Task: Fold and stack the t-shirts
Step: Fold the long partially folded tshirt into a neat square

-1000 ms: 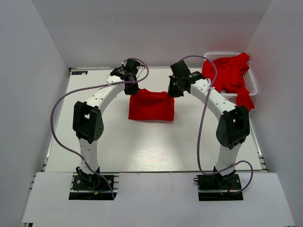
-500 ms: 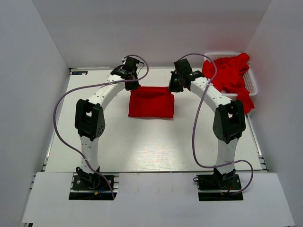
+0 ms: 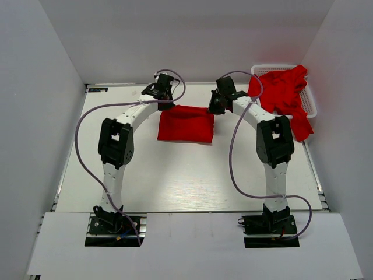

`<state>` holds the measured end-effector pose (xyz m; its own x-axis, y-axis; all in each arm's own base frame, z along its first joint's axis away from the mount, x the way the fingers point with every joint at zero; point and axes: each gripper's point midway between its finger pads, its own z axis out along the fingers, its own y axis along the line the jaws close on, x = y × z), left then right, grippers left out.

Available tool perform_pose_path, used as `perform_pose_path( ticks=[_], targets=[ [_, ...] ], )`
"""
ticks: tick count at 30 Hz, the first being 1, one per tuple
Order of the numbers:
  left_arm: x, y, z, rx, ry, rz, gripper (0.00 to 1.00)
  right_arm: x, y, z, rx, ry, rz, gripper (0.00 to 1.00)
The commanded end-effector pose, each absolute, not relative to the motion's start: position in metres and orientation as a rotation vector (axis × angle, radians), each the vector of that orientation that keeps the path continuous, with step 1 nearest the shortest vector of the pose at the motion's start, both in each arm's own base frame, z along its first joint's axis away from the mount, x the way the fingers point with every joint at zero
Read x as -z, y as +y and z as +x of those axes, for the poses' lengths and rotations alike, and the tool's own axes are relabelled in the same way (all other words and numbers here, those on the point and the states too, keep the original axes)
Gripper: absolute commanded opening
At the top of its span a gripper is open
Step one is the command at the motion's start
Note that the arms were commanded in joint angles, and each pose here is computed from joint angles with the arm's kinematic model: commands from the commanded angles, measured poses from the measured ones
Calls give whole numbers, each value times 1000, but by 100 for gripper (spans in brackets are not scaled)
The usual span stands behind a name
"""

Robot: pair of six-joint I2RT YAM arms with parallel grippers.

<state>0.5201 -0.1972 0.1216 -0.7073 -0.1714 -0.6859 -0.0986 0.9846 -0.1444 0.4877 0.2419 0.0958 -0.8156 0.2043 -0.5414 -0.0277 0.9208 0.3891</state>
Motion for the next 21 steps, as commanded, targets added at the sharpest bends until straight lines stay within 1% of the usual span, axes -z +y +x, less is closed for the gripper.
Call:
perform_pose_path(
  ticks=[1,2,3,4,5,7,8,10,14,16,18,20,21],
  targets=[
    [-125,-172,546,29,2291,-241,0,-115,238,523,-560,2355,127,7],
    [-122,-173,550,26,2296,-240,7,-115,239,527,-586,2351,112,18],
    [-127,-174,551,29,2291,-241,22,-113,242,527,-598,2355,102,43],
    [-124,-169,554,21,2296,-251,43,-116,244,529,-628,2345,94,58],
    [-128,-168,555,12,2290,-255,99,-124,246,532,-640,2327,91,90],
    [-139,-167,557,14,2266,-262,100,-134,249,531,-675,2319,80,90],
    [-150,-166,554,17,2262,-263,100,-148,249,531,-687,2298,67,90],
    [-182,-163,552,32,2210,-275,100,-156,249,527,-678,2296,35,90],
    [-197,-158,528,59,2209,-254,100,-191,245,506,-677,2246,-17,90],
    [-195,-155,517,58,2233,-247,100,-194,243,488,-691,2254,-45,90],
    [-206,-157,512,89,2216,-230,100,-193,251,474,-733,2263,-92,90],
    [-194,-164,507,128,2241,-159,100,-191,258,466,-761,2272,-119,90],
    [-200,-173,507,183,2228,-122,100,-191,264,461,-783,2275,-141,90]
  ],
)
